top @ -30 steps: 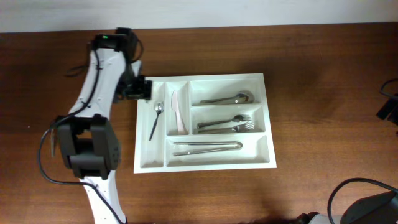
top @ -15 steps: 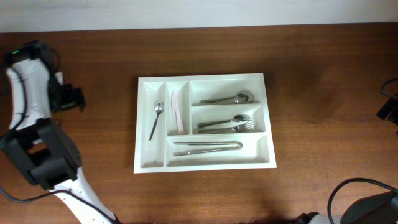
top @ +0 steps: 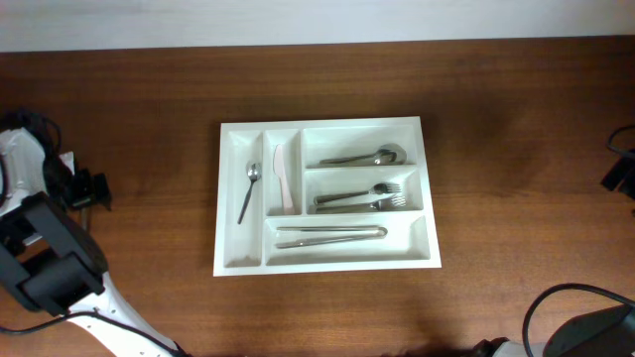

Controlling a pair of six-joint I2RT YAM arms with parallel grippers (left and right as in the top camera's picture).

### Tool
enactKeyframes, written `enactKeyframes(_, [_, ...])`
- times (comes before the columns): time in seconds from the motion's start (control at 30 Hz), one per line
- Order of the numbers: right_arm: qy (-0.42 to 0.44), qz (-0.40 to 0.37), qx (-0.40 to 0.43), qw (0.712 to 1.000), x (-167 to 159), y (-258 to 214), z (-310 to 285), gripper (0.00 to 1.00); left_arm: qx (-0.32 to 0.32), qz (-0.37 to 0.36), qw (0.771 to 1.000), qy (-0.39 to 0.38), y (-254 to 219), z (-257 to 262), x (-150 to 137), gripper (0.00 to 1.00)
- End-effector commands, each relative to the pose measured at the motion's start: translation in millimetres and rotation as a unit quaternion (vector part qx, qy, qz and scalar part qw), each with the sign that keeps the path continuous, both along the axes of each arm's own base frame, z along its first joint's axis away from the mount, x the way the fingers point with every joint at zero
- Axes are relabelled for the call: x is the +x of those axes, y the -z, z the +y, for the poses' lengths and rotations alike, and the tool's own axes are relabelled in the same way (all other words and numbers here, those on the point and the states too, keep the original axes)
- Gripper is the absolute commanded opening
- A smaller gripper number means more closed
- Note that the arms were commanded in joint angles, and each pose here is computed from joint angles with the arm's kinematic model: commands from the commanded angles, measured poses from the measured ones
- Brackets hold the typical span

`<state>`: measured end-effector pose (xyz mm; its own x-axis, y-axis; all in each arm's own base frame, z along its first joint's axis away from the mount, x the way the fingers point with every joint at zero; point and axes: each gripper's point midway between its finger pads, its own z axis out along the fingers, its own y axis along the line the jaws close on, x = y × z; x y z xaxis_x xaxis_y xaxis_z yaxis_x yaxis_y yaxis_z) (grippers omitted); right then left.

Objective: Pack container
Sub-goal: 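Move the left gripper over the last silver spoon on the left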

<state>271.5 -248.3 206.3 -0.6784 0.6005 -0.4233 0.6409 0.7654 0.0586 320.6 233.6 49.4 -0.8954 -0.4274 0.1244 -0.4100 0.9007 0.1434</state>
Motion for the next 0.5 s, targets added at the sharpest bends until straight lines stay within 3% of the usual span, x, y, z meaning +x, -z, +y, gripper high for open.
enactKeyframes(0.0, [0.004, -0.004, 0.004, 1.0, 0, 0, 1, 0.99, -0.007, -0.017, 1.0, 0.016, -2, 7, -4, 0.99])
enactKeyframes(0.17, [0.004, -0.004, 0.004, 1.0, 0, 0, 1, 0.99, -0.002, -0.058, 0.998, 0.004, 3, 21, 7, 0.99])
enactKeyframes(0.3, [0.004, -0.004, 0.004, 1.0, 0, 0, 1, 0.99, -0.044, -0.096, 0.993, 0.052, 4, 10, 21, 0.99])
enactKeyframes(0.47, [0.004, -0.004, 0.004, 1.0, 0, 0, 1, 0.99, -0.031, -0.117, 0.991, 0.062, 3, 17, 31, 0.99])
